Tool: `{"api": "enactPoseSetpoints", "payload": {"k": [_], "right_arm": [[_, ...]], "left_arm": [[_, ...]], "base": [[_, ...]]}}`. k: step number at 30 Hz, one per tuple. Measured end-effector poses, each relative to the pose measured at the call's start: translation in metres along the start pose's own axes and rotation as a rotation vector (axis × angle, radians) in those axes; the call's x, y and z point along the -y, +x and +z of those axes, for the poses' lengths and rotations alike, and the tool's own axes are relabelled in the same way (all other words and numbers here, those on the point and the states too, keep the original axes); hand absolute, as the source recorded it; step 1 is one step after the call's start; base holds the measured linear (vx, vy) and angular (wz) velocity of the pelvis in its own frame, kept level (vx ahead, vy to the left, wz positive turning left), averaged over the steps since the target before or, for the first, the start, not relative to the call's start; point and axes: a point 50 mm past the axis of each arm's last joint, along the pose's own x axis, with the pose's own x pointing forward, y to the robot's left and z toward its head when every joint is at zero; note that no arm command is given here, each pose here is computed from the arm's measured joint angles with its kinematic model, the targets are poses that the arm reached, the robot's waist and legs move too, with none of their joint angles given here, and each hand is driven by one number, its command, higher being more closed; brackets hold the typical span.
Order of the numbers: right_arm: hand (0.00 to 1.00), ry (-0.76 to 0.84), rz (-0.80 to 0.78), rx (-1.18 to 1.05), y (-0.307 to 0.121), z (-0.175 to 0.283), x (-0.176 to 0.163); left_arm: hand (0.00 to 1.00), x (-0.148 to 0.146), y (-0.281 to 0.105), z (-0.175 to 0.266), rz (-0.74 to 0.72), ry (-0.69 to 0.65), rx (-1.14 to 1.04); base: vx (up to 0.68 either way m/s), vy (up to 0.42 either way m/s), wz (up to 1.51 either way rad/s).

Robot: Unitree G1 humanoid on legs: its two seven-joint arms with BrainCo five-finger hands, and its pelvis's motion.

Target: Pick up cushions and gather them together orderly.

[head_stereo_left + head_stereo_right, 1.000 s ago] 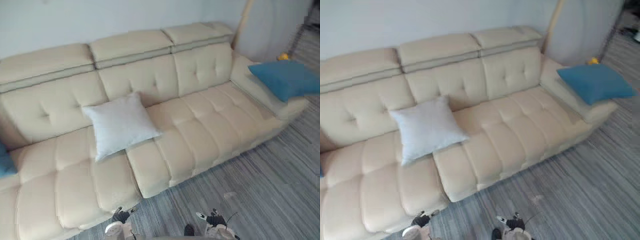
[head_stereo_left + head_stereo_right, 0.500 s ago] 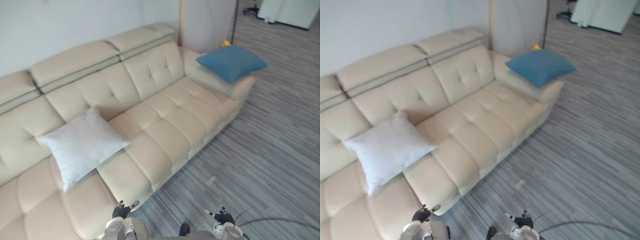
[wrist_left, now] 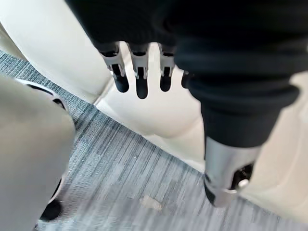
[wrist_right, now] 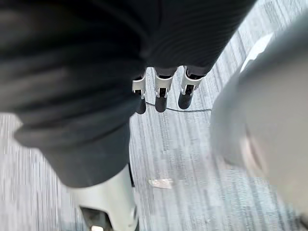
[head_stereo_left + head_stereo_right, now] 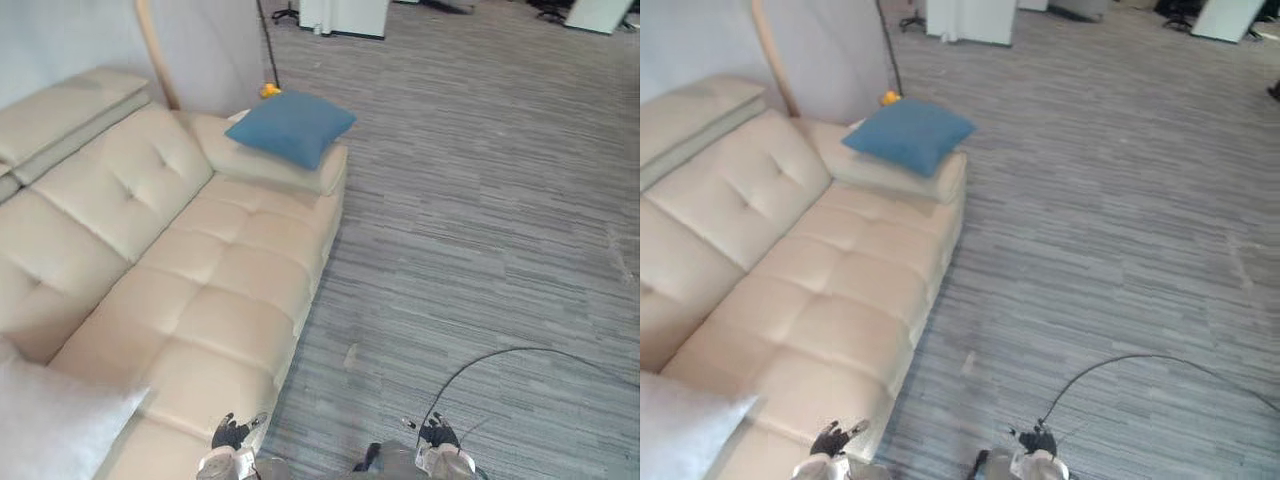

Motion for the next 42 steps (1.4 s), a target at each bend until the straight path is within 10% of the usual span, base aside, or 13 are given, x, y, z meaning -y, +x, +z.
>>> {"api": "enactPoseSetpoints", "payload": {"k": [42], "right_arm": [[0.00,-0.014,-0.140,-0.074,-0.003,-0.018,0.048]], "left_arm": [[0.00,0.011,-0.004,-0.006,-0.022,-0.028,-0.013]], "base": [[0.46,-0.113,0.10]]}}
